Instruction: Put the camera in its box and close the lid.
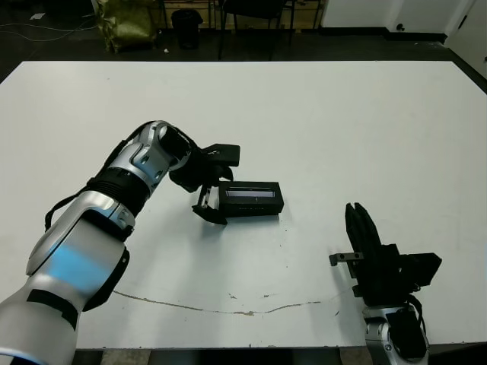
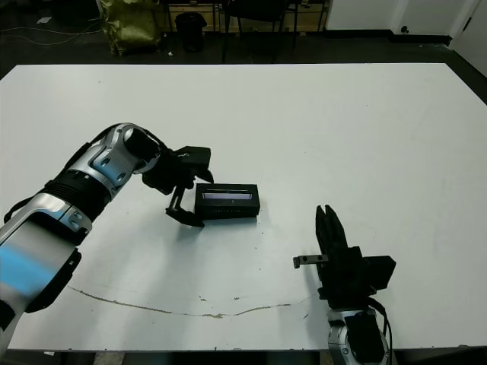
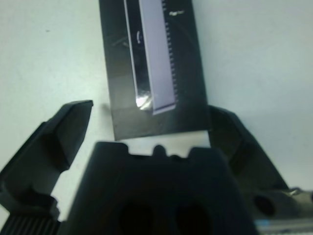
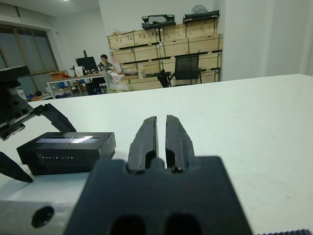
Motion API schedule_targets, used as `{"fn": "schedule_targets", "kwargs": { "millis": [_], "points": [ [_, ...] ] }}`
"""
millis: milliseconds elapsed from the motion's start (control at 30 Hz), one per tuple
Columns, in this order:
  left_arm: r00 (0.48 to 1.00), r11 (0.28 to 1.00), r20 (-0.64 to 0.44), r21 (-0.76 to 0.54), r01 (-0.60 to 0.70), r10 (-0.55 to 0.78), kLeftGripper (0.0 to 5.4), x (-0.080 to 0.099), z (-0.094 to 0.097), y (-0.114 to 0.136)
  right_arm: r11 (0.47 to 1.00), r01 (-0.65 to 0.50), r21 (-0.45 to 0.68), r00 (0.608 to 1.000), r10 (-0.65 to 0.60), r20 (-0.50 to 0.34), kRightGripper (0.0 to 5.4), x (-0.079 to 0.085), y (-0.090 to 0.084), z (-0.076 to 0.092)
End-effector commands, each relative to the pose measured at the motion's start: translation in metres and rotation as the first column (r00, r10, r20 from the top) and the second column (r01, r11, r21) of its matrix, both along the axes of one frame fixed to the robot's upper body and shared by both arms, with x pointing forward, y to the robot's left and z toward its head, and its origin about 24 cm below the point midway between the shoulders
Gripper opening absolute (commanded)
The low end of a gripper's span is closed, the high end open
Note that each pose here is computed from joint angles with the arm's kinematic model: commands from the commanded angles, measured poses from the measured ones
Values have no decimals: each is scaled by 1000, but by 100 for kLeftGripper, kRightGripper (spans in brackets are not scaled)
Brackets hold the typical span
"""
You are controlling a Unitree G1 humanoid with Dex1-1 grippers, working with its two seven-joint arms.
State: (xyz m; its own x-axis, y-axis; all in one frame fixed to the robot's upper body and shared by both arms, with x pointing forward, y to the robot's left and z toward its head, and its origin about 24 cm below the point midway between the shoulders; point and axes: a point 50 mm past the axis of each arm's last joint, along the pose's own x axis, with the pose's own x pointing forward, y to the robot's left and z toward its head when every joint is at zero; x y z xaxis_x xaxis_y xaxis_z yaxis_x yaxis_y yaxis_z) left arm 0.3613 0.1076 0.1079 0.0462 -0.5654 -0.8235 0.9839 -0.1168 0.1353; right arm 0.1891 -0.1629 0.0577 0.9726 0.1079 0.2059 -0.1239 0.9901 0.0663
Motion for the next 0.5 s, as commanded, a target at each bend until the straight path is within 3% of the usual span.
{"fn": "schedule_targets", "kwargs": {
  "millis": [33,300,500],
  "points": [
    [999,998,-31,61,-35,37,539,-5,-18,12,1000,-2,6,1000,2,-9,0,0,-2,-4],
    [1000,999,-16,46,8,-7,539,-4,-14,21,1000,13,-5,1000,-13,-24,0,-2,-2,-4],
    [995,998,-93,61,-30,36,539,-7,-16,39,1000,10,-7,1000,-11,-27,0,-2,-2,-4]
  ]
}}
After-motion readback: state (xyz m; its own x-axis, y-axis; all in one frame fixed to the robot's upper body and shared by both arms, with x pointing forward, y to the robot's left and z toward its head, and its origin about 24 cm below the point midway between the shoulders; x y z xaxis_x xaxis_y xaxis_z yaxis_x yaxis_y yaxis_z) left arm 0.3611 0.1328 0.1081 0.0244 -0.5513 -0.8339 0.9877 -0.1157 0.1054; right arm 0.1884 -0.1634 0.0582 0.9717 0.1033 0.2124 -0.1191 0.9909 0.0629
